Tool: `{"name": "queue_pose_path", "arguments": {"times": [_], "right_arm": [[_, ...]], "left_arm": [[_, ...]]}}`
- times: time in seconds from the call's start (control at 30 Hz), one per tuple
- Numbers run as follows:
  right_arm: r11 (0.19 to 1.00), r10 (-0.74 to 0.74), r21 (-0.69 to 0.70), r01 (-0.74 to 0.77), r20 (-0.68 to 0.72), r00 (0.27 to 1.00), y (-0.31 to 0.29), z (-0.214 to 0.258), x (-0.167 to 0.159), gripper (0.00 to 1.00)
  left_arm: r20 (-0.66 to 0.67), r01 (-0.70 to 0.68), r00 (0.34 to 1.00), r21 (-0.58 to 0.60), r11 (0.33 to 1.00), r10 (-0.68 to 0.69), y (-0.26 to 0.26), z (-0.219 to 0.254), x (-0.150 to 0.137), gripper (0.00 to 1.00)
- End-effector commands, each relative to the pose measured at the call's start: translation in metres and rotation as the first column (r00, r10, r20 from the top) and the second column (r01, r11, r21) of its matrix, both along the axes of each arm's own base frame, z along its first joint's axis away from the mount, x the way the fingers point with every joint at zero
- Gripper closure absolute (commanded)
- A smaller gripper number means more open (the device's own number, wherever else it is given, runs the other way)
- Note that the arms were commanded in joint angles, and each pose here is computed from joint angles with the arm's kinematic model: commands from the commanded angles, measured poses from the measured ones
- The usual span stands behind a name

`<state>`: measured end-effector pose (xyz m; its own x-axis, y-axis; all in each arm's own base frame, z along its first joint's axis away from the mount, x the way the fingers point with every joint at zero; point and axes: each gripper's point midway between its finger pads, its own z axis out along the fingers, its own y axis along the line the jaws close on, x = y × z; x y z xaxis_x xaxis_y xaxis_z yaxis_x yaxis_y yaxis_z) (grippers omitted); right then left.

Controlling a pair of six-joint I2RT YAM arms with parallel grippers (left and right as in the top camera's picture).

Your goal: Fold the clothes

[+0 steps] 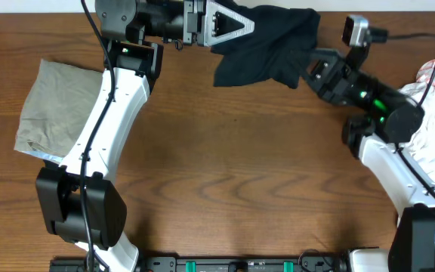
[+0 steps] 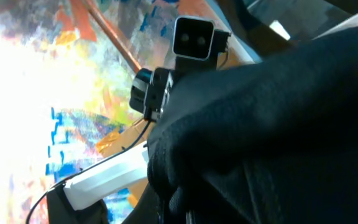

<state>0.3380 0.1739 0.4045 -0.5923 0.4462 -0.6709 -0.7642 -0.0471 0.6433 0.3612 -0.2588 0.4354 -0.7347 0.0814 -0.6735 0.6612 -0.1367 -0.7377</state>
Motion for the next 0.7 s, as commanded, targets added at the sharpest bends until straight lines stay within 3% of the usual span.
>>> {"name": "queue_pose_path", "arguments": {"times": [0.0,0.37,0.67], "right_arm": [[0.998,0.041,-0.054,-0.041,0.006,0.999,0.002,0.012,-0.002,0.99],[0.991,0.052,-0.12,-0.058,-0.055,0.997,-0.004,0.002,0.007,0.99],[0.986,0.075,-0.144,-0.086,-0.08,0.994,-0.006,-0.003,0.004,0.99]], "left_arm": [[0.124,0.024,0.992,-0.001,1.0,-0.023,0.001,-0.004,-0.009,0.94],[0.097,-0.004,0.995,0.013,1.0,0.003,0.005,-0.024,0.006,0.94],[0.027,-0.102,0.994,0.013,0.995,0.102,0.015,-0.043,0.041,0.94]]}}
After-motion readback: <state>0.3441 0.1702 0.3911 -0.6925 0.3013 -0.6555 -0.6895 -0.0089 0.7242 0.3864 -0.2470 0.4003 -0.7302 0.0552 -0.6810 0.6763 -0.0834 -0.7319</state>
